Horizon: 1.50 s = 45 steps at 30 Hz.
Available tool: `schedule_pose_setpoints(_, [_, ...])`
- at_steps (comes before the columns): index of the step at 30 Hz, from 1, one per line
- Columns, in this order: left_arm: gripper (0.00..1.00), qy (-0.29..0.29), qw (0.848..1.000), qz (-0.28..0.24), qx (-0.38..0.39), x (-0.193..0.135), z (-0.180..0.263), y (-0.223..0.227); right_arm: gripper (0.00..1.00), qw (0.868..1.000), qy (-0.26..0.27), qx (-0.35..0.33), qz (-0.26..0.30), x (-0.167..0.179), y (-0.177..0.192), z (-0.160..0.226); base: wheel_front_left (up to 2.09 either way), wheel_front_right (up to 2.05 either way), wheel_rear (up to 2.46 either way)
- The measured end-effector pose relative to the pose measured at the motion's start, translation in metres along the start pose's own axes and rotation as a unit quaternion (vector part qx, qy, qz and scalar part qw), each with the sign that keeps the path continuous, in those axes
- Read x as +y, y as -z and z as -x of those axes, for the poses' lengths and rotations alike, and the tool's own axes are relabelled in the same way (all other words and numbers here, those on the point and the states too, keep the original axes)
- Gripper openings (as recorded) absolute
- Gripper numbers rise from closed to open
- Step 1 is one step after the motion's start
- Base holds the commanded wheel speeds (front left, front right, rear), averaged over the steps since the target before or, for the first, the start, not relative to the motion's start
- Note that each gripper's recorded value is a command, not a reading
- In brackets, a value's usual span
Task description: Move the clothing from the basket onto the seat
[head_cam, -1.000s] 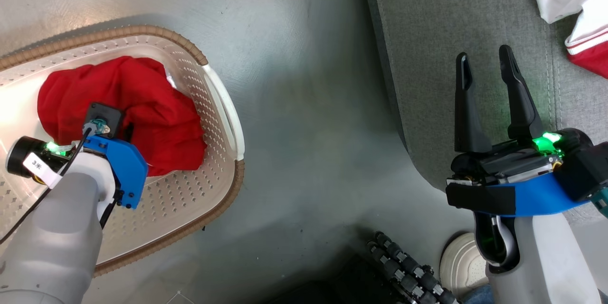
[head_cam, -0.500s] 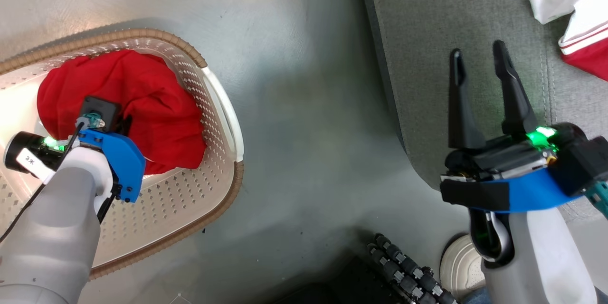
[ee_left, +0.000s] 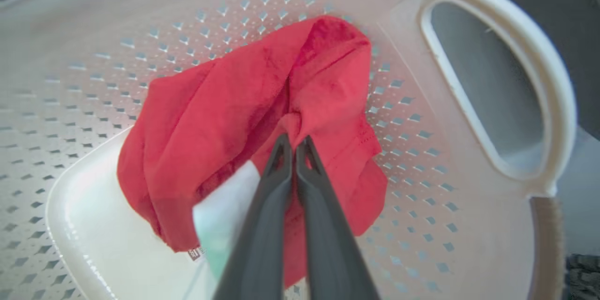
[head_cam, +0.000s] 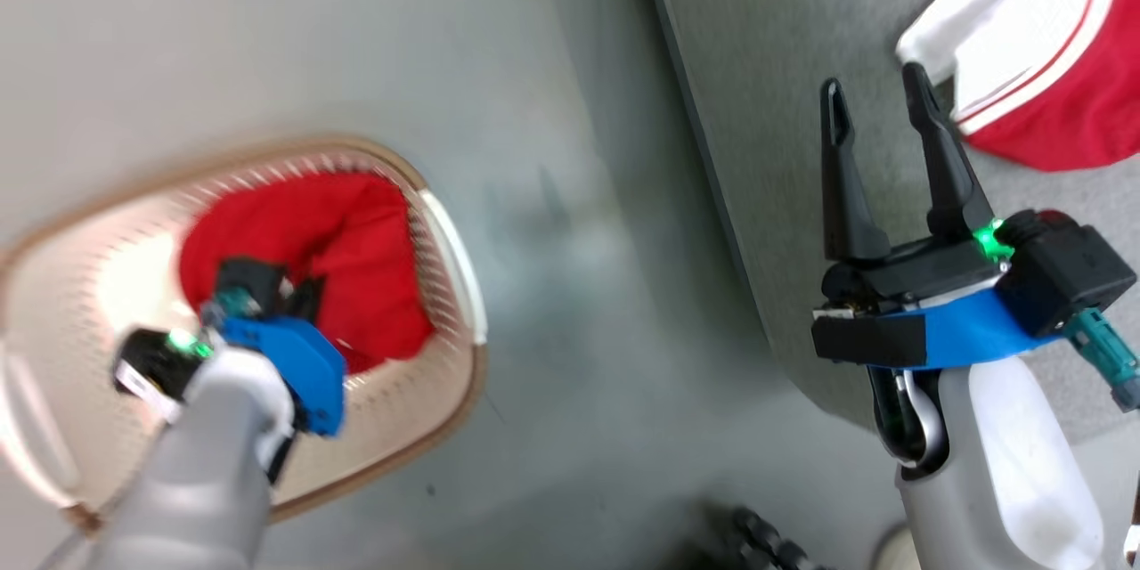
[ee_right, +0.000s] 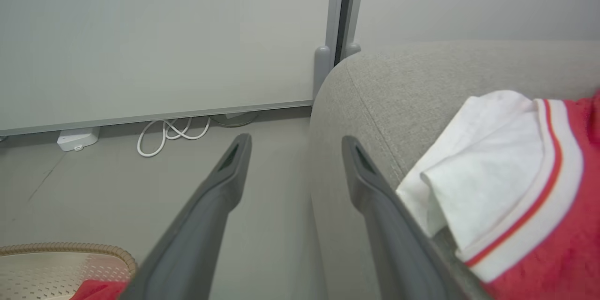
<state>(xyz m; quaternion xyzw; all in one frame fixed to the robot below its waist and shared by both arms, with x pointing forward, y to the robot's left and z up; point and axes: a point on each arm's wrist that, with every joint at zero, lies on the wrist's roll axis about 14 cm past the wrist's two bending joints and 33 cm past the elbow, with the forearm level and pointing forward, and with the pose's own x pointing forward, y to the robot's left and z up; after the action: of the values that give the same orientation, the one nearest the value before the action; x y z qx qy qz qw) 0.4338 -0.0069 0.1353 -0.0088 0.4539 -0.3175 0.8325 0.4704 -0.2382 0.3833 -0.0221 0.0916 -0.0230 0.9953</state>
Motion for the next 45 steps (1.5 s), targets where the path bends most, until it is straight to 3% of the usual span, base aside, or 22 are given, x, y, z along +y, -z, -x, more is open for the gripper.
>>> schedule_pose_setpoints(10, [0.0,-0.025,0.995,0.003,-0.092,-0.032,0.091,-0.049,1.0,0.999,-0.009,-0.047,-0.011,0.012,-0.061,0.034,0.0,0.0,0.0])
schedule_pose_setpoints(17, [0.0,-0.028,0.983,-0.018,-0.18,-0.059,0.152,-0.09,1.0,0.996,-0.034,-0.078,-0.023,0.031,-0.099,0.064,0.0,0.0,0.0])
schedule_pose_setpoints(31, [0.0,-0.003,0.917,-0.103,-0.386,-0.122,0.275,-0.213,1.0,0.984,-0.112,-0.132,-0.036,0.083,-0.147,0.107,0.0,0.0,0.0])
schedule_pose_setpoints(39, [0.0,0.044,0.882,-0.179,-0.434,-0.18,0.325,-0.268,1.0,0.979,-0.139,-0.141,-0.038,0.101,-0.155,0.118,0.0,0.0,0.0])
schedule_pose_setpoints(45, [0.0,0.077,0.868,-0.207,-0.445,-0.211,0.344,-0.289,1.0,0.978,-0.148,-0.142,-0.035,0.107,-0.157,0.12,0.0,0.0,0.0])
